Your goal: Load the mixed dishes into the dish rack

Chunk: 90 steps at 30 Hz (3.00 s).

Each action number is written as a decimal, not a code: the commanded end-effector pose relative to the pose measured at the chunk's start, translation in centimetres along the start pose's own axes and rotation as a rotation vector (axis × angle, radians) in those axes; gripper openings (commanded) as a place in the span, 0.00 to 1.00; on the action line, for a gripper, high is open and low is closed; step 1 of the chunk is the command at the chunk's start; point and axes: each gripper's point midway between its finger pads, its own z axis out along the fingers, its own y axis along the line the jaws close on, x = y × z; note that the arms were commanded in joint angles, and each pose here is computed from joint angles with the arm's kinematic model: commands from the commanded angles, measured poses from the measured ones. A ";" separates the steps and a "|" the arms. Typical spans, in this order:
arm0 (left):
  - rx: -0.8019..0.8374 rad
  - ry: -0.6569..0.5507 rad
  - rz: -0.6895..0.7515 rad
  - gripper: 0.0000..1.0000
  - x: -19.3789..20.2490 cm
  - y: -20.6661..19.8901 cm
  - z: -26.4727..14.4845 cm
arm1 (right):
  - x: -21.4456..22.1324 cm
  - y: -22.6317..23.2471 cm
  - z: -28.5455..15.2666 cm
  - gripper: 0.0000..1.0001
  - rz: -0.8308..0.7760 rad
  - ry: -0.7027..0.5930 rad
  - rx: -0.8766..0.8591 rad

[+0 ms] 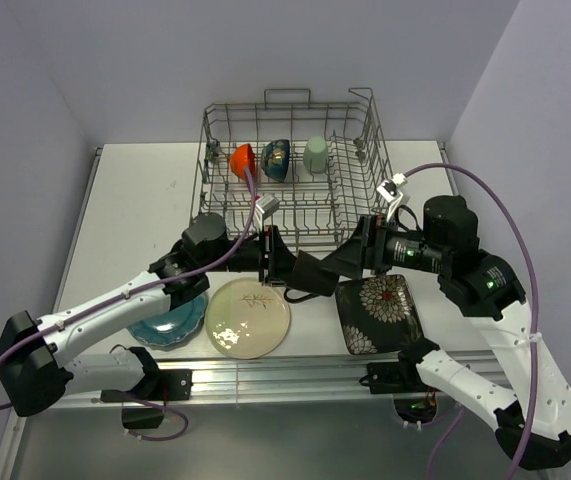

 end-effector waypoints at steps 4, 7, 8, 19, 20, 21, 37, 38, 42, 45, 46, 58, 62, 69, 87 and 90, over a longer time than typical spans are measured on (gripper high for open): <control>0.327 -0.009 0.070 0.00 -0.1 -7.9 -2.7 | -0.2 3.2 0.2 0.97 -0.012 -0.009 -0.210; 0.372 -0.054 0.043 0.00 -1.0 -8.4 -3.4 | -0.2 4.2 0.0 0.96 -0.015 -0.016 -0.273; 0.386 -0.066 0.039 0.00 -1.3 -8.7 -3.6 | 0.0 4.2 0.0 0.96 -0.011 -0.017 -0.286; 0.437 -0.175 -0.017 0.00 -3.7 -10.0 -3.4 | -1.5 6.1 -0.7 0.96 -0.024 -0.125 -0.388; 0.437 -0.179 -0.021 0.00 -3.7 -10.0 -3.4 | -1.7 6.0 -0.6 0.95 -0.017 -0.136 -0.383; 0.440 -0.184 -0.025 0.00 -3.8 -10.0 -3.4 | -1.9 6.1 -0.6 0.95 -0.020 -0.142 -0.390; 0.434 -0.183 -0.058 0.00 -4.0 -9.1 -2.8 | -3.7 6.5 0.8 0.92 -0.019 -0.180 -0.416; 0.433 -0.182 -0.062 0.00 -4.0 -9.0 -2.8 | -3.8 6.6 0.9 0.91 -0.021 -0.180 -0.420; 0.443 -0.179 -0.071 0.00 -4.3 -8.9 -2.4 | -3.9 7.0 1.2 0.88 -0.028 -0.172 -0.433; 0.442 -0.170 -0.074 0.00 -4.5 -8.9 -1.9 | -3.9 7.1 1.5 0.85 -0.028 -0.167 -0.434; 0.440 -0.167 -0.074 0.00 -4.6 -8.9 -1.8 | -4.0 7.0 1.7 0.84 -0.027 -0.162 -0.433; 0.487 -0.187 -0.125 0.73 -5.9 -8.4 -2.2 | -4.1 6.9 2.3 0.00 -0.030 -0.141 -0.418; 0.450 -0.243 -0.144 0.99 -6.8 -7.0 -3.3 | -4.9 7.1 2.5 0.00 -0.049 -0.155 -0.404; 0.096 -0.490 -0.057 0.99 -11.1 -3.9 -8.3 | -7.3 6.0 3.5 0.00 -0.078 -0.175 -0.280; -0.904 -0.647 -0.103 0.96 -13.9 8.4 -18.6 | -21.1 -10.6 11.3 0.00 -0.222 -0.135 0.705; -0.918 -0.629 -0.075 0.94 -13.5 8.4 -18.9 | -22.0 -13.5 12.7 0.00 -0.237 -0.112 0.792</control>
